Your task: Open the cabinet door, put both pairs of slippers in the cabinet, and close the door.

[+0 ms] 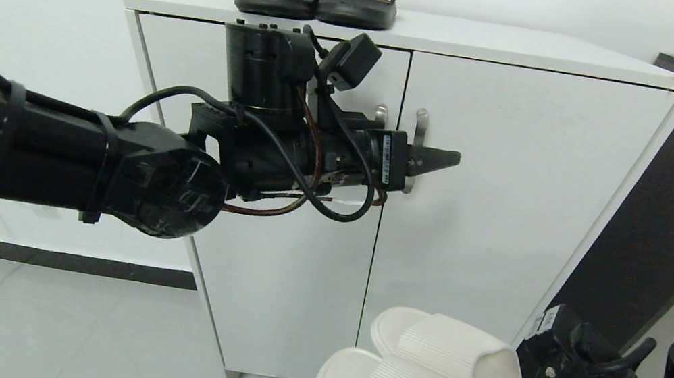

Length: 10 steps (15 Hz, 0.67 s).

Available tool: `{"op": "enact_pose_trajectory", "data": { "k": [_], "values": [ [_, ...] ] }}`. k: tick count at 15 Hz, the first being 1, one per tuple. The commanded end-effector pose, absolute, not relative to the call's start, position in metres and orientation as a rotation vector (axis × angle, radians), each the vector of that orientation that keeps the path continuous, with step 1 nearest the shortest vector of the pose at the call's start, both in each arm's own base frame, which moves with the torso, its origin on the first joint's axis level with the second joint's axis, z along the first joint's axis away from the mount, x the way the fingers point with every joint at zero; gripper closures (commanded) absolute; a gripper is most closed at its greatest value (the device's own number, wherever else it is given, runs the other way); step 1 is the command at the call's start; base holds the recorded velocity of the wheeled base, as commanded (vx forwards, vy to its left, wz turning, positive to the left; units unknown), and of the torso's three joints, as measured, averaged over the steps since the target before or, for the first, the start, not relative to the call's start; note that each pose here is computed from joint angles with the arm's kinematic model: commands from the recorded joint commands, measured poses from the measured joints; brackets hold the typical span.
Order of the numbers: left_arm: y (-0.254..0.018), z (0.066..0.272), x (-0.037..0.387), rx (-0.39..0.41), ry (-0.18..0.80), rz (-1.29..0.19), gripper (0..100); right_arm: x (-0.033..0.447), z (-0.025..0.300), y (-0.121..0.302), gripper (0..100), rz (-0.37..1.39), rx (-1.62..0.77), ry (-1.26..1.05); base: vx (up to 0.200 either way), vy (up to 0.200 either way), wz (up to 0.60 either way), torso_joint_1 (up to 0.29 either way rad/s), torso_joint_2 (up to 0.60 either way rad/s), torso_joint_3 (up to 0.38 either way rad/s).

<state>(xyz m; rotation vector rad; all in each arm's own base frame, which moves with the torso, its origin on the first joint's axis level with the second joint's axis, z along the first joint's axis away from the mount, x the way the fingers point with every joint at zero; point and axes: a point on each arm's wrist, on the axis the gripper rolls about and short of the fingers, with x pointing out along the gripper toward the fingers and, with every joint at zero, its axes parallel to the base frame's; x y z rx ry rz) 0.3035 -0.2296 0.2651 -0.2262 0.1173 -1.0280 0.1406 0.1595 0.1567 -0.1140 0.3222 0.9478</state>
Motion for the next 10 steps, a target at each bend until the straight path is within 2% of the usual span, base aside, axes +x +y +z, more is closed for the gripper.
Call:
{"op": "enact_pose_trajectory", "data": {
  "k": [1, 7, 10],
  "values": [
    [-0.227, 0.268, 0.298, -0.227, 0.115, -1.038, 100, 0.141, 0.157, 0.160, 100, 0.949, -0.113, 0.323, 0.000, 0.000, 0.00, 0.000, 0.00, 0.000],
    [-0.217, 0.271, 0.274, -0.225, 0.127, -1.058, 100, 0.136, 0.154, 0.159, 100, 0.967, -0.117, 0.330, 0.000, 0.000, 0.00, 0.000, 0.00, 0.000],
    [-0.211, 0.273, 0.246, -0.221, 0.139, -1.092, 100, 0.120, 0.159, 0.149, 100, 1.108, -0.090, 0.309, 0.000, 0.000, 0.00, 0.000, 0.00, 0.000]
  ]
}}
